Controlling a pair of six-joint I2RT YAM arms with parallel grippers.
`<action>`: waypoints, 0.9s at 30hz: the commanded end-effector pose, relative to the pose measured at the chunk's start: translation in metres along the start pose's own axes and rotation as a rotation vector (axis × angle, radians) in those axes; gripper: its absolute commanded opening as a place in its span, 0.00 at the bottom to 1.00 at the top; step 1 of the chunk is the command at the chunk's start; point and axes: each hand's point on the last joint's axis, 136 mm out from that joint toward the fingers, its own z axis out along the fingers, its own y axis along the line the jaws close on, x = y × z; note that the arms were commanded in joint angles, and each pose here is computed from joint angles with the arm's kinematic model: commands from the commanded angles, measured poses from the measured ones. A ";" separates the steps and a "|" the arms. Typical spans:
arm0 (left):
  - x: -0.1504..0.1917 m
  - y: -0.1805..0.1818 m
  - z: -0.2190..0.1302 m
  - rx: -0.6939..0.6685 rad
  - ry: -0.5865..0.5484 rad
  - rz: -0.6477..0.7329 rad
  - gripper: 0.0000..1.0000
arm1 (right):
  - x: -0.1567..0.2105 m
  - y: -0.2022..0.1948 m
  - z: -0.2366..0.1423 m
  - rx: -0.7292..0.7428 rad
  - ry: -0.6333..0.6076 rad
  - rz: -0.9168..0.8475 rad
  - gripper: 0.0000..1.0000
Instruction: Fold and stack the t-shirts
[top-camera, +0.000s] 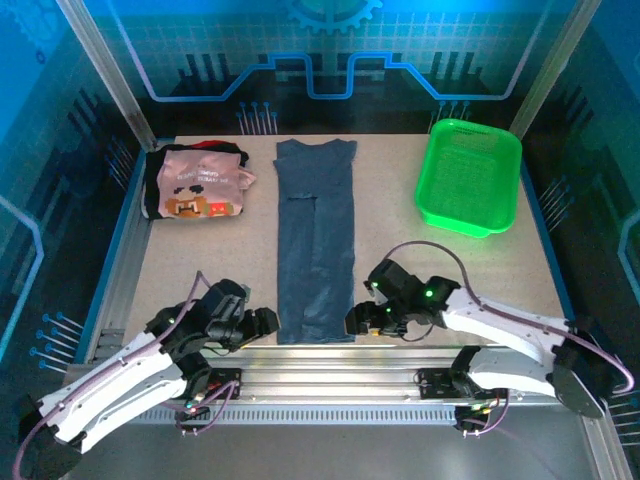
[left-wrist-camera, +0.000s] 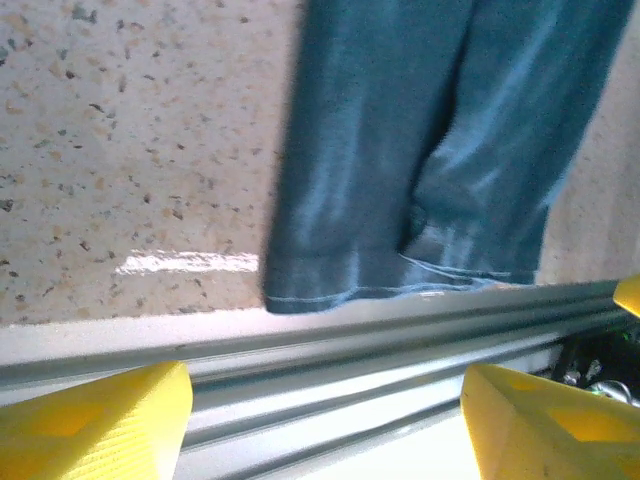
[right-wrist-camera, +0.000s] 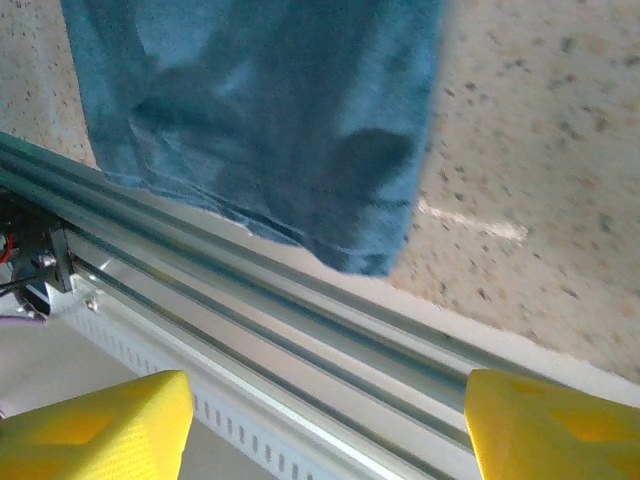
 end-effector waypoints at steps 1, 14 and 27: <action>-0.010 -0.012 0.017 0.072 -0.045 -0.084 0.70 | -0.005 0.014 0.015 -0.044 0.002 -0.026 0.71; -0.014 -0.011 0.057 0.043 -0.016 -0.117 0.62 | -0.011 0.002 0.052 0.053 0.048 0.009 0.64; -0.021 -0.025 0.086 0.015 0.024 -0.102 0.43 | -0.023 0.000 0.065 0.094 0.044 0.023 0.48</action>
